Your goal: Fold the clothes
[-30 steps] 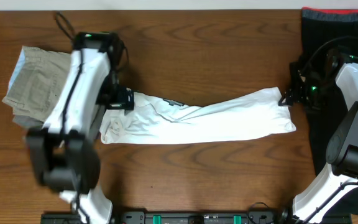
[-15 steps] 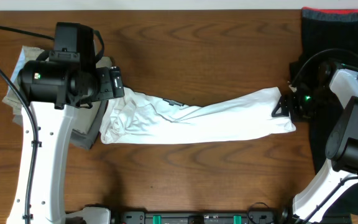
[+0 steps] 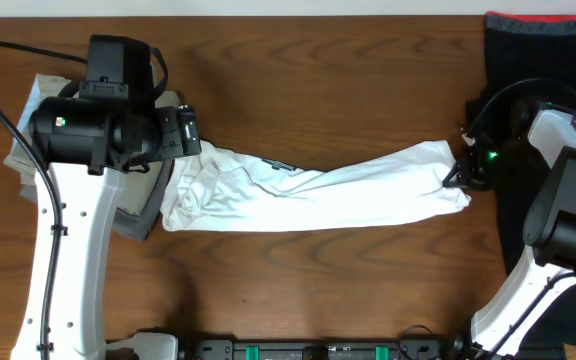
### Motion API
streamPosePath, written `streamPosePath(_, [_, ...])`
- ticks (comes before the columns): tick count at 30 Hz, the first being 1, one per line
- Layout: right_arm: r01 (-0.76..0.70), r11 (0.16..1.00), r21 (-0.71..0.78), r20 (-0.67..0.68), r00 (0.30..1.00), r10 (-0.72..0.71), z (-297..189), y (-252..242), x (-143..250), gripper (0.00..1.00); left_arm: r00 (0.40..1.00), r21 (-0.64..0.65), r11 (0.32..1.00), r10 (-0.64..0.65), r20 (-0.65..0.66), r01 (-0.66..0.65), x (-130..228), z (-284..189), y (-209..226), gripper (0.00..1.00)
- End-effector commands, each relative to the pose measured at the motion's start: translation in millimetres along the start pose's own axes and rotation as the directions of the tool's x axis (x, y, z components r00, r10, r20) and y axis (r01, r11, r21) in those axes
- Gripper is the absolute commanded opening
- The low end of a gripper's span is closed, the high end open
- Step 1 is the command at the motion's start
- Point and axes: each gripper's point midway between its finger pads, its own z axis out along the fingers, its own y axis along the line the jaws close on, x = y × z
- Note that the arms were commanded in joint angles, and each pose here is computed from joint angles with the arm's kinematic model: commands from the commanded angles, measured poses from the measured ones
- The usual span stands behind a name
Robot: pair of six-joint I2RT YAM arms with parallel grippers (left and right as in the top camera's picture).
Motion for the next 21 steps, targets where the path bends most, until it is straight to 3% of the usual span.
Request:
streamPosePath(1, [-0.021,0.999,0.032,-0.044,0.999,0.022,7.1,-11.1,10.6,0.01,1.000,0.008,1.000,-0.026,0.018,0.025,-4.8,-2.7,0.6,0.98])
streamPosePath(11, [-0.208,0.966,0.152,0.153,0.971,0.185,-88.1,-41.8,-4.0,0.01,0.999,0.011,1.000,-0.027,0.031,0.026,-8.0,-2.7,-0.1,0.98])
streamPosePath(21, [-0.099,0.984,0.147,0.209,0.976,0.067,-128.5,13.5,-3.2,0.01,0.998,0.017,0.999,-0.029,0.052,0.028,-13.4,-3.0,-1.5,0.98])
